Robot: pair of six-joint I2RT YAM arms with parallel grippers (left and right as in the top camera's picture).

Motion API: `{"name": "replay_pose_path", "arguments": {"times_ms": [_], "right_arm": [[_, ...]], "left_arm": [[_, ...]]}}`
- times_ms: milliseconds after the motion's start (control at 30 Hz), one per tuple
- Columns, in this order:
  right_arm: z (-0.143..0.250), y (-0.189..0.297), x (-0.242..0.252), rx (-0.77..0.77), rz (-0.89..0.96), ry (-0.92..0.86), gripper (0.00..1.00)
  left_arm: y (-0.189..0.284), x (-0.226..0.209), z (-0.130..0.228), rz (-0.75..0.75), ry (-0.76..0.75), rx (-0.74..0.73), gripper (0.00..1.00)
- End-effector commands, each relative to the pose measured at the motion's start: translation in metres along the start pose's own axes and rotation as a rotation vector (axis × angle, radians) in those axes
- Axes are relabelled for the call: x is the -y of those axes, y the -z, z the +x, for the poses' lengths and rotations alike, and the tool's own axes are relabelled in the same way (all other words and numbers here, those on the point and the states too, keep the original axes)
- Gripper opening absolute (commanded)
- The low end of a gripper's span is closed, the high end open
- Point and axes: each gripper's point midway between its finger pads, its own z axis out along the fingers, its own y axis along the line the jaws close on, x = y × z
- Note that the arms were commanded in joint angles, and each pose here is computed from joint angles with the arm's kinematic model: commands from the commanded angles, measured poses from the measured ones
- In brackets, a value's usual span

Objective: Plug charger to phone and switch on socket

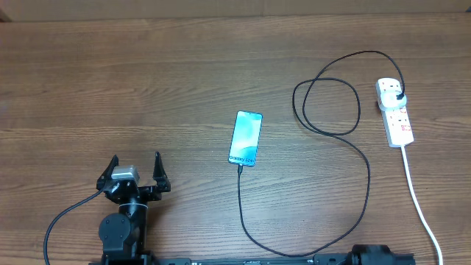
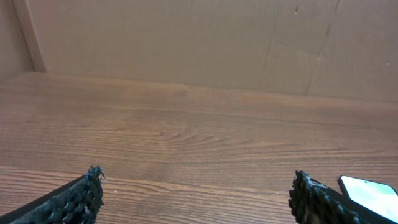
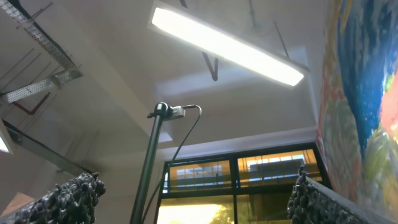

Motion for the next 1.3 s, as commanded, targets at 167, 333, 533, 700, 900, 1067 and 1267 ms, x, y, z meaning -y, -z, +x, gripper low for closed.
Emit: {"name": "replay_pose_path", "arguments": {"times_ms": [167, 333, 533, 700, 900, 1067, 1267], "right_arm": [[0.048, -0.025, 0.027, -0.058, 0.031, -0.031, 1.00], [0.093, -0.042, 0.048, -0.100, 0.045, -0.044, 1.00], [0.197, -0.040, 0.086, -0.340, 0.139, -0.090, 1.00], [0.295, -0.018, 0.118, -0.544, 0.217, -0.130, 1.00], [0.392, 0.025, 0.146, -0.730, 0.289, -0.165, 1.00], [0.450, 0.061, 0.161, -0.817, 0.323, -0.182, 1.00], [0.501, 0.102, 0.171, -0.878, 0.346, -0.194, 1.00]], "left_arm": [[0.000, 0.000, 0.000, 0.005, -0.033, 0.006, 0.99], [0.000, 0.000, 0.000, 0.005, -0.033, 0.005, 1.00], [0.000, 0.000, 0.000, 0.005, -0.033, 0.005, 1.00], [0.000, 0.000, 0.000, 0.005, -0.033, 0.005, 1.00], [0.000, 0.000, 0.000, 0.005, -0.033, 0.005, 1.00], [0.000, 0.000, 0.000, 0.005, -0.033, 0.005, 1.00], [0.000, 0.000, 0.000, 0.005, -0.033, 0.005, 1.00]]}}
